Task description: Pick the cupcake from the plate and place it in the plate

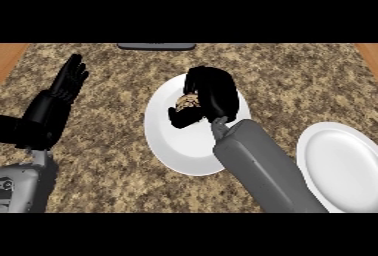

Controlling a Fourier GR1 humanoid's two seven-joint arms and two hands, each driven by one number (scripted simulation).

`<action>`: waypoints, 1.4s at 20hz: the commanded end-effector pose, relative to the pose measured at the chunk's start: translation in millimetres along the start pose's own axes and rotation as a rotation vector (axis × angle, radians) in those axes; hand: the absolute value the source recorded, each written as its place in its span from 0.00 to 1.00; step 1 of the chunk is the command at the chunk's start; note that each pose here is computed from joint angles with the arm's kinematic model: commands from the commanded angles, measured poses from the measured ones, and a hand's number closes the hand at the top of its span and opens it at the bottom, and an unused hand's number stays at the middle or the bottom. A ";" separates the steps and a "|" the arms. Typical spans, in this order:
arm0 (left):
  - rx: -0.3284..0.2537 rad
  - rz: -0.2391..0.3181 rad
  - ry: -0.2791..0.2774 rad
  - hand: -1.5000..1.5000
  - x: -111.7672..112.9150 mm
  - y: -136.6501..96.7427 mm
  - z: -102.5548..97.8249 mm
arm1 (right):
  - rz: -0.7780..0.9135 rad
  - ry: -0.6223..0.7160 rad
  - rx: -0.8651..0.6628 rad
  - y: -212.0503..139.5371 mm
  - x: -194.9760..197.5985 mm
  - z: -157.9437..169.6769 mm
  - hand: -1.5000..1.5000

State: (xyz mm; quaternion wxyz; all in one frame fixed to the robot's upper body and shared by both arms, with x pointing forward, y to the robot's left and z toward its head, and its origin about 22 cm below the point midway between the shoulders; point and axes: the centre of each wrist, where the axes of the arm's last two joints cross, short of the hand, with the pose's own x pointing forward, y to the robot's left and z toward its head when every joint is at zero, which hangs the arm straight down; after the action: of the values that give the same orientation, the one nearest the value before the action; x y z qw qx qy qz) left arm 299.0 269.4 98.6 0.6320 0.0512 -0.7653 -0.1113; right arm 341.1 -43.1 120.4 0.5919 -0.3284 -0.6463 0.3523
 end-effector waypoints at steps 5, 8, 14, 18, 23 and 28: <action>0.003 -0.005 -0.002 0.50 -3.4 9.8 9.5 | -0.094 0.138 -0.002 44.7 -35.4 -29.6 0.00; -0.039 0.019 -0.020 0.50 11.3 -6.3 4.7 | -0.149 0.118 0.025 45.6 -16.9 -37.4 0.00; -0.012 0.006 -0.016 0.50 3.9 -3.7 -1.7 | -0.353 0.030 -0.059 45.7 -26.0 -37.4 0.00; 0.014 0.009 -0.003 0.50 11.2 6.5 -8.8 | -0.487 0.018 -0.168 26.1 -9.8 -45.7 0.00; 0.034 0.006 -0.014 0.50 0.0 15.2 -7.5 | -0.634 0.025 -0.180 19.2 -20.3 -46.7 0.00; 0.053 0.008 0.006 0.50 0.5 16.8 -8.5 | -0.716 0.054 -0.229 -18.2 -63.5 -43.9 0.00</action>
State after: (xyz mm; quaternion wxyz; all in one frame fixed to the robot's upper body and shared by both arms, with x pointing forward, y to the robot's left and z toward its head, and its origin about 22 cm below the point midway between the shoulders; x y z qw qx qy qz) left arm 307.6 281.0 107.4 0.6315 0.0587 -0.7663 -0.1029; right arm 390.7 -70.2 94.6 0.6537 -0.1670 -0.7345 0.0730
